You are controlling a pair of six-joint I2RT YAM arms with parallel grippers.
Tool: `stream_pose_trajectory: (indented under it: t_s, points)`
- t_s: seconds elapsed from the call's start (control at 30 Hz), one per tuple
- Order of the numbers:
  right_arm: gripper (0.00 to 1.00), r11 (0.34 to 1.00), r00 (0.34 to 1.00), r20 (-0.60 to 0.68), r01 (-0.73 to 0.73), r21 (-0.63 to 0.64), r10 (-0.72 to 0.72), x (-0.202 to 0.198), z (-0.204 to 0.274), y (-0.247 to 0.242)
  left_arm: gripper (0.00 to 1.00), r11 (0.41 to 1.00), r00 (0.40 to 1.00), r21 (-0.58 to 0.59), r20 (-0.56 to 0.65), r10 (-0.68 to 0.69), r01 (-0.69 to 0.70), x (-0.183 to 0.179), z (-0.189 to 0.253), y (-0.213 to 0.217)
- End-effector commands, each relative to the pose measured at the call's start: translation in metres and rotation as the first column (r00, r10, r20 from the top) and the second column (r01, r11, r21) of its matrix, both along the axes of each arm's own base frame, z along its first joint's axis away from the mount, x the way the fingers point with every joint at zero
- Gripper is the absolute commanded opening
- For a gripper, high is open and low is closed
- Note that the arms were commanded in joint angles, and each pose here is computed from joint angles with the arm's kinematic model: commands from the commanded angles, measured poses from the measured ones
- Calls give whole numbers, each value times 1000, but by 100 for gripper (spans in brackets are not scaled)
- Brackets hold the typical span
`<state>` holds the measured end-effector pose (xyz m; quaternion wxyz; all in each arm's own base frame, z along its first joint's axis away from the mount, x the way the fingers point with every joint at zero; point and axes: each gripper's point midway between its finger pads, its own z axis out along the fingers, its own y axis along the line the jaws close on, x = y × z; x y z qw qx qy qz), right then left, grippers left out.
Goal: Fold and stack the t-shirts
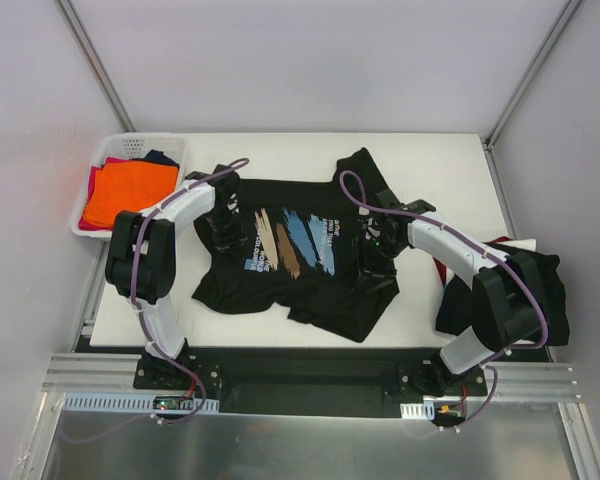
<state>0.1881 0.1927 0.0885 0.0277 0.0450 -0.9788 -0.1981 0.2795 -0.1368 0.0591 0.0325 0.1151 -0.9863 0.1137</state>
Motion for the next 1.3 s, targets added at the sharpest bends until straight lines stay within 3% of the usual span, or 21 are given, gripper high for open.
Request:
stream_pose_trajectory:
  t_s: [0.0, 0.03, 0.13, 0.17, 0.2, 0.53, 0.73, 1.1, 1.27]
  points:
    - [47, 1000, 999, 30, -17, -21, 17, 1, 6, -5, 16, 999, 1000, 38, -3, 31, -31, -21, 11, 10]
    - [48, 999, 999, 27, -21, -25, 21, -1, 6, -6, 36, 997, 1000, 67, -9, 24, -23, -26, 14, 16]
    - [48, 999, 999, 28, -22, -25, 23, -2, 4, -7, 71, 981, 1000, 193, 0, 18, -18, -42, 31, 41]
    - [48, 999, 999, 25, -23, -23, 23, -3, 3, -7, 92, 977, 999, 210, 27, 22, -28, -44, 40, 46]
    - [48, 999, 999, 21, -24, -24, 25, -3, 1, -7, 99, 972, 999, 231, 24, 28, -33, -50, 44, 50]
    - [47, 998, 998, 8, -63, -27, 63, 1, -1, -3, 96, 942, 992, 311, 31, 121, -125, -90, 35, 73]
    - [47, 995, 997, 9, -82, -50, 83, 2, 4, -7, 88, 939, 991, 319, 15, 132, -130, -83, 16, 73]
    - [47, 990, 995, 13, -100, -102, 102, -5, 16, -21, 93, 875, 978, 443, 21, 208, -195, -76, -5, 100]
    - [47, 988, 994, -1, -112, -105, 112, -3, 14, -20, 91, 884, 957, 366, 122, 264, -290, -72, -4, 106]
